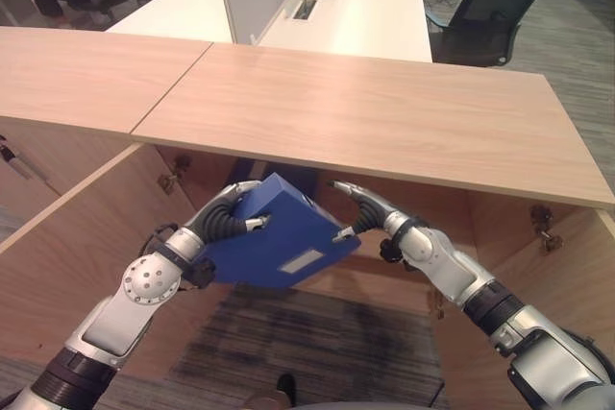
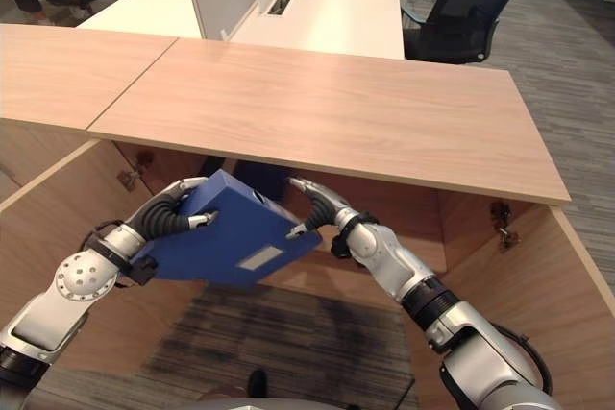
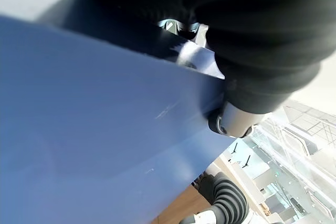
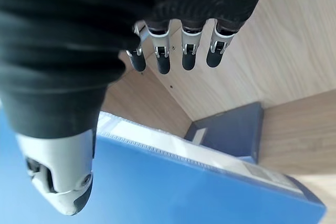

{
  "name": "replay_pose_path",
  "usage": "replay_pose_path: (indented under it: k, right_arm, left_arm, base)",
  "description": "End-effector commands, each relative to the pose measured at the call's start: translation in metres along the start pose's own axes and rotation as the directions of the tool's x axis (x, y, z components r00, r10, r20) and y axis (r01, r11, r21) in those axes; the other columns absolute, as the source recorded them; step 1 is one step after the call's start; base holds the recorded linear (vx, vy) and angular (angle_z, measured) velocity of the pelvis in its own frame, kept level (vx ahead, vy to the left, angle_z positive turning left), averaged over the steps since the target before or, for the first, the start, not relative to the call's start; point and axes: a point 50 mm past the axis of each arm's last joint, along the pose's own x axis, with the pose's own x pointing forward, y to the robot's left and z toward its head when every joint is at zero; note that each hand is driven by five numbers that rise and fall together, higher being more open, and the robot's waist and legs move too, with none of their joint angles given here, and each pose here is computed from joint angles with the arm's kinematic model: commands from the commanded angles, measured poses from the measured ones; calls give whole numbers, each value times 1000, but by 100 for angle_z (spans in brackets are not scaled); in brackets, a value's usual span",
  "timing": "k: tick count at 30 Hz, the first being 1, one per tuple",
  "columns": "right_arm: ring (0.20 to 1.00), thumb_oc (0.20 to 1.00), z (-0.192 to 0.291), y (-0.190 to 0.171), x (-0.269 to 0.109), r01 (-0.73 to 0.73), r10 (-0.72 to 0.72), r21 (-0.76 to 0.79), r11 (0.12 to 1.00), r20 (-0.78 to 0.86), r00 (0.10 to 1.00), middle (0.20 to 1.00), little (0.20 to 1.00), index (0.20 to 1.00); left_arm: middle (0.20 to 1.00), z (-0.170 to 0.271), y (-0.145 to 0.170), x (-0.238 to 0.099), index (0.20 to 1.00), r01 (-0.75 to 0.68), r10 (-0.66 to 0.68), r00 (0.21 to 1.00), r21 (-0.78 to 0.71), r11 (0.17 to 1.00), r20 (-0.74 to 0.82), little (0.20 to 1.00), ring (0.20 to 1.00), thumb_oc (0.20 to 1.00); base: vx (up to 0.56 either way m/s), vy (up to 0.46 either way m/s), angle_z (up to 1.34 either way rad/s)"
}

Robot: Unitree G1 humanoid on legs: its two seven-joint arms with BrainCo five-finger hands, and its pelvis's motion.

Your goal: Put the empty folder in the office cabinet

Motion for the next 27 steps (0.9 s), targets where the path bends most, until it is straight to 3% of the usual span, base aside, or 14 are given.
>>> replay_pose_path:
  k: [1, 12, 20, 21, 22, 27]
  right_arm:
    - [1000, 1000, 29, -2, 10, 6, -11, 34, 999, 140, 990, 1000, 1000, 1000]
    - [1000, 1000, 46, 11, 17, -32, 22, 47, 998, 194, 981, 1000, 1000, 1000]
    - [1000, 1000, 48, 33, 24, -106, 88, 96, 990, 177, 980, 1000, 1000, 1000]
    - [536, 536, 49, 39, 26, -132, 114, 95, 987, 178, 977, 536, 536, 536]
    - [200, 200, 50, 39, 26, -132, 113, 95, 987, 179, 977, 200, 200, 200]
    - [200, 200, 56, 53, 27, -218, 190, 131, 967, 200, 961, 200, 200, 200]
  left_arm:
    - [200, 45, 16, 21, 200, -75, 59, 966, 55, 996, 253, 200, 200, 200]
    - [200, 62, 11, 30, 200, -109, 62, 939, 123, 986, 340, 200, 200, 200]
    - [200, 102, 13, 26, 200, -106, 36, 856, 107, 989, 515, 200, 200, 200]
    - [200, 111, 11, 24, 200, -82, 15, 832, 96, 992, 555, 200, 200, 200]
    - [200, 111, 12, 23, 200, -81, 14, 832, 97, 992, 554, 200, 200, 200]
    - [200, 121, 8, 24, 200, -34, -19, 804, 78, 996, 594, 200, 200, 200]
  base:
    - [0, 0, 0]
    - [0, 0, 0]
    - [0, 0, 0]
    - [0, 0, 0]
    - [0, 0, 0]
    - [0, 0, 0]
